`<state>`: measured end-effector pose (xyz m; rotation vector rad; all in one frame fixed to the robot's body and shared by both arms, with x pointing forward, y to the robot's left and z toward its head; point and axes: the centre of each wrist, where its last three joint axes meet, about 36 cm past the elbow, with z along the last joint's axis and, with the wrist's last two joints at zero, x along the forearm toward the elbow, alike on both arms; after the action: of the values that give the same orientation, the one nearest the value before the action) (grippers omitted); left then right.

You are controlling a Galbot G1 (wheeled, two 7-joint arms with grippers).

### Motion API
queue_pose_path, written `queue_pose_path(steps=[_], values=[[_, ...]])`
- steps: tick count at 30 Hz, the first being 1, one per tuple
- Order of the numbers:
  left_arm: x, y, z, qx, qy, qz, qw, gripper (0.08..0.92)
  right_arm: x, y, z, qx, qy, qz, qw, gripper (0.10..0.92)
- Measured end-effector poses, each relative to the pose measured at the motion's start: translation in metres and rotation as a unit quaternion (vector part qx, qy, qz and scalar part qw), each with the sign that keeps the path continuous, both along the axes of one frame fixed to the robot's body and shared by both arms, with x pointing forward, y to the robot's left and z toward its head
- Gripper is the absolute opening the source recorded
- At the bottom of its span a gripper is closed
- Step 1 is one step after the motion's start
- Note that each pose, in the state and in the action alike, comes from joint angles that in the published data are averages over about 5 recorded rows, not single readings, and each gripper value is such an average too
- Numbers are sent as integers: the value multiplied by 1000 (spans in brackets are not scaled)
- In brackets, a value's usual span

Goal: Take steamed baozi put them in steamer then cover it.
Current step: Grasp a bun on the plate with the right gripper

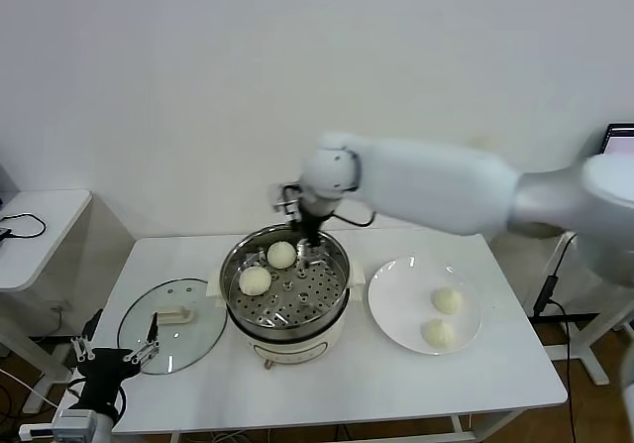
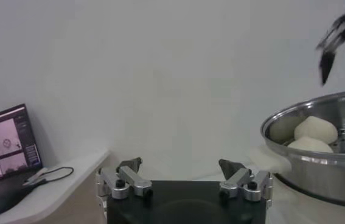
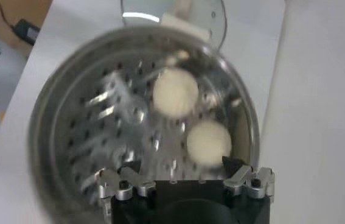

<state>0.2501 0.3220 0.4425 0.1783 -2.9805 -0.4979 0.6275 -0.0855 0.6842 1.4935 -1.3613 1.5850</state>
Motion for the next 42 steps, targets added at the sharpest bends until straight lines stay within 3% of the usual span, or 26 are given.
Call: queue_pose_path(steps=[7, 18, 30, 42], values=[[2, -3, -3, 2, 4, -5, 1000, 823, -14, -91, -12, -21, 1, -22, 1000, 823], [3, -6, -9, 4, 11, -7, 1000, 823, -40, -189, -72, -57, 18, -56, 997, 823], [-1, -6, -13, 8, 22, -2, 1000, 823, -52, -224, -140, -80, 45, -67, 994, 823], [-3, -4, -15, 8, 26, 5, 1000, 823, -50, -217, -195, -79, 71, -73, 992, 823]])
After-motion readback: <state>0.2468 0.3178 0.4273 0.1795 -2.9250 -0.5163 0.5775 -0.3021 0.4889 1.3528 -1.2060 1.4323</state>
